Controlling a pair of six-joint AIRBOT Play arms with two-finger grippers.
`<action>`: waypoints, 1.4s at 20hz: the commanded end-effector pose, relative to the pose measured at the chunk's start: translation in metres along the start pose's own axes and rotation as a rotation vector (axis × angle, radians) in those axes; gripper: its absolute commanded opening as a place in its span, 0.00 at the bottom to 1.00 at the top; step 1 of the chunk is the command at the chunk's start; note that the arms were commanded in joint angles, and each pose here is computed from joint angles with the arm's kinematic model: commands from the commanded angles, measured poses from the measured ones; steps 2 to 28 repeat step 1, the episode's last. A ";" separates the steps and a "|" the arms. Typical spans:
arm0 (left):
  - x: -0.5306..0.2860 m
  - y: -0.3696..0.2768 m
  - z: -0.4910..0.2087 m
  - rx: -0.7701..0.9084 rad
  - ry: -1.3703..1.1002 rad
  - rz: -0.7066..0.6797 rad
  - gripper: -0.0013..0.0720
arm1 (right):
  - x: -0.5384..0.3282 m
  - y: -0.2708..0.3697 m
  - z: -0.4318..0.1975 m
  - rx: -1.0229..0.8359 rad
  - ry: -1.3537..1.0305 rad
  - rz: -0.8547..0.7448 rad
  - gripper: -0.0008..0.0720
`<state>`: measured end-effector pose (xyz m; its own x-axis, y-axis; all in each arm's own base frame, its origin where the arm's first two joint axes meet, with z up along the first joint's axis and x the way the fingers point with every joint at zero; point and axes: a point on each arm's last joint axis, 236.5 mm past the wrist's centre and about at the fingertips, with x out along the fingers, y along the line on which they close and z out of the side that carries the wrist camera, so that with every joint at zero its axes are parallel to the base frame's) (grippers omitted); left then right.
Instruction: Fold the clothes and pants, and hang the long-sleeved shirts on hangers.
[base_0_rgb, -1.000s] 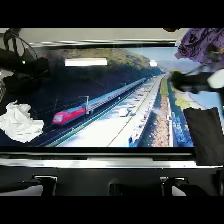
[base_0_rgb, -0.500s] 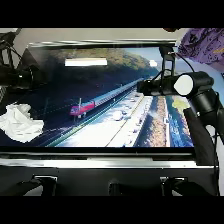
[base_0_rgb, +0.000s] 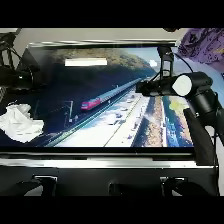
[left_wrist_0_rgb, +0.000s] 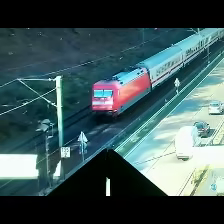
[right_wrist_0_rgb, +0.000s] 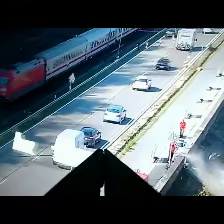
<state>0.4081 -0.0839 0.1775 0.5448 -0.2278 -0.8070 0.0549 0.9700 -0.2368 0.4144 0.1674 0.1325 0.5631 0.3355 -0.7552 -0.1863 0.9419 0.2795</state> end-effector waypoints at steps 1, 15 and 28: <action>0.000 0.000 0.000 0.001 -0.001 0.000 0.04 | 0.000 0.000 0.000 -0.001 0.001 0.001 0.06; 0.000 0.000 0.000 0.001 -0.001 0.000 0.04 | 0.000 0.000 0.000 -0.001 0.001 0.001 0.06; 0.000 0.000 0.000 0.001 -0.001 0.000 0.04 | 0.000 0.000 0.000 -0.001 0.001 0.001 0.06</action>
